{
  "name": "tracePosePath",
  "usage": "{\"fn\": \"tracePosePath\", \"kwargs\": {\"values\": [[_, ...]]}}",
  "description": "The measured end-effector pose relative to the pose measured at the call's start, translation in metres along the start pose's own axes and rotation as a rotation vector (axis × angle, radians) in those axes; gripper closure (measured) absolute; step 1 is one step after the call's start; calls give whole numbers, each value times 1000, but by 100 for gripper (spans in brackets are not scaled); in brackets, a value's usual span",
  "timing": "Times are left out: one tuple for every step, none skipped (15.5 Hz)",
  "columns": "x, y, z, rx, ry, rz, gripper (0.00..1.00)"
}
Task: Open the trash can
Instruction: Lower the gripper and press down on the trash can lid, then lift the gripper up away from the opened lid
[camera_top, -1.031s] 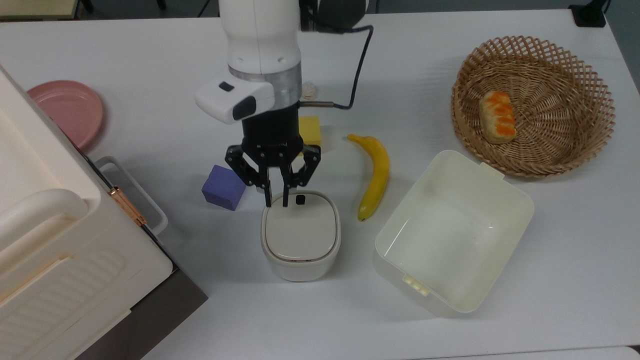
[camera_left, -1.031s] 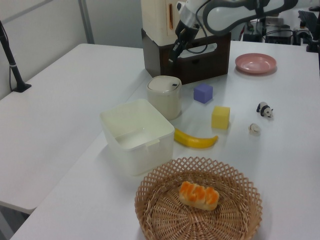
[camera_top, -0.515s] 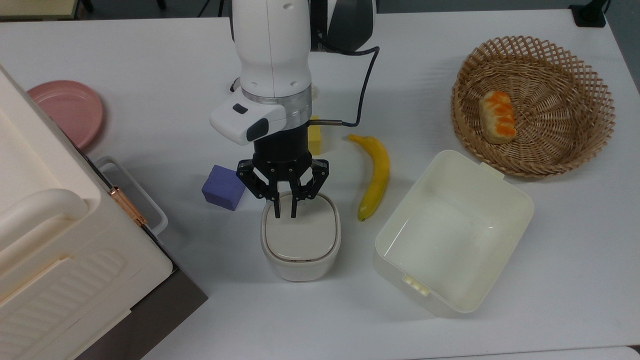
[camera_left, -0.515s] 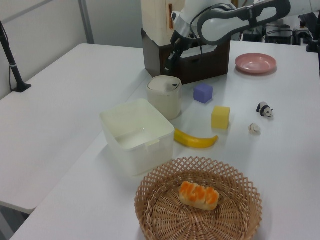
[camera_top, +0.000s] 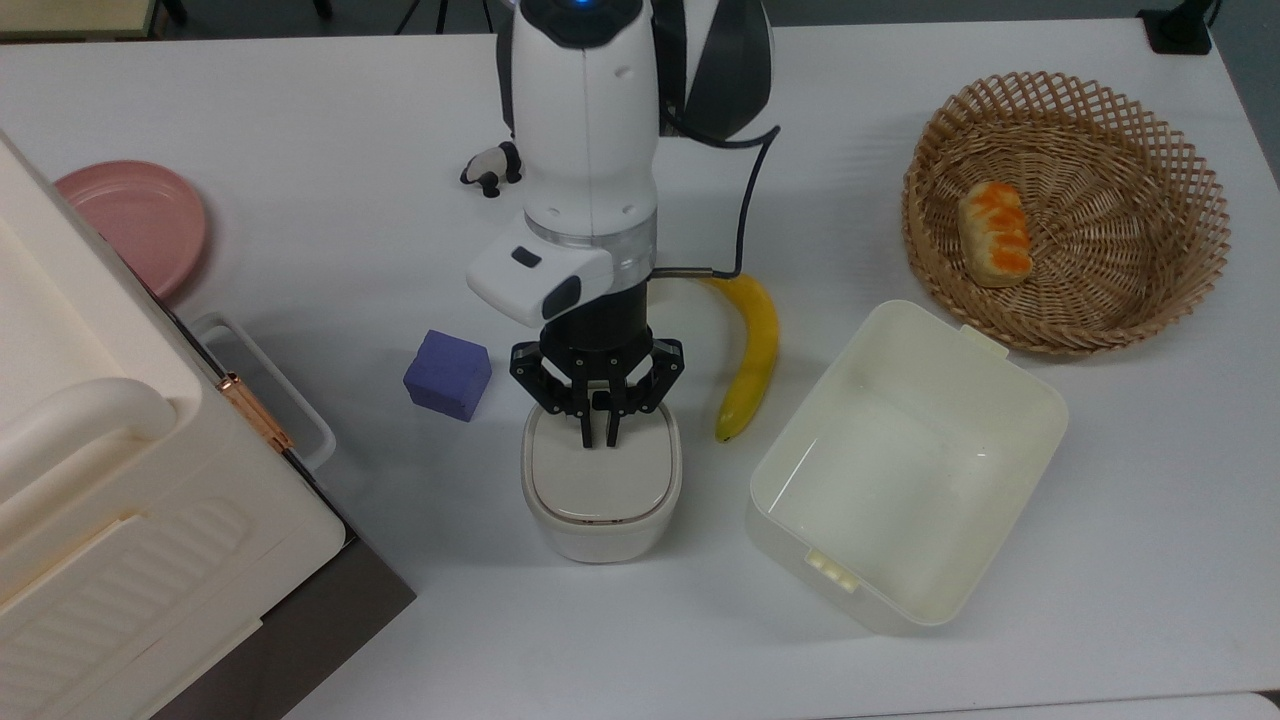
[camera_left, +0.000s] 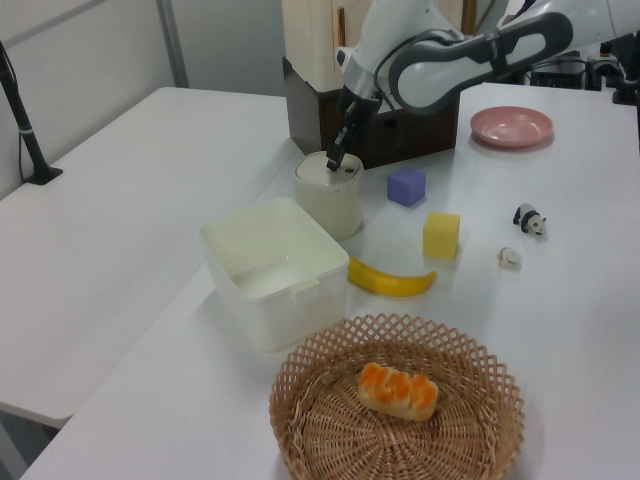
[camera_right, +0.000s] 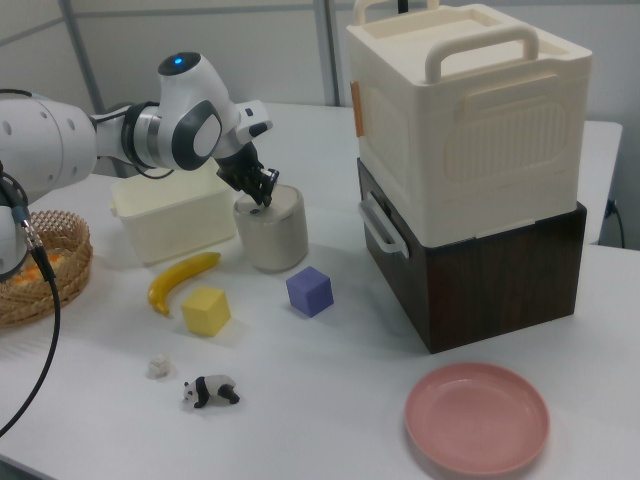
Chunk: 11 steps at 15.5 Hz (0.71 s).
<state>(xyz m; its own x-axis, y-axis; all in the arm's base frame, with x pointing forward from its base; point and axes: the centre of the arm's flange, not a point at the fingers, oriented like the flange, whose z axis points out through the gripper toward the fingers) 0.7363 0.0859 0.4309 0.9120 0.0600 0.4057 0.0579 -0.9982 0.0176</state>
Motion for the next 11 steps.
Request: {"fn": "tracePosePath", "kwargs": {"values": [[0,-1,-1,-9,2,-12,81],[0,-3,0,-14,2,-20,81],[0,-3,0,-17,2,-24,81],[0,-3,0,-18,2,-25,81],[0,-3,0,-18,2,-25,81],[0,-3,-1,-18,2,-25,81],[1,-3,-2,-18,4,-24,81],[2,-2,-4,-19,8,-23,81],[3,-1,-8,-20,14,-21,81],[5,2,-15,-21,19,-17,81],[7,6,-25,-23,22,-11,81]]}}
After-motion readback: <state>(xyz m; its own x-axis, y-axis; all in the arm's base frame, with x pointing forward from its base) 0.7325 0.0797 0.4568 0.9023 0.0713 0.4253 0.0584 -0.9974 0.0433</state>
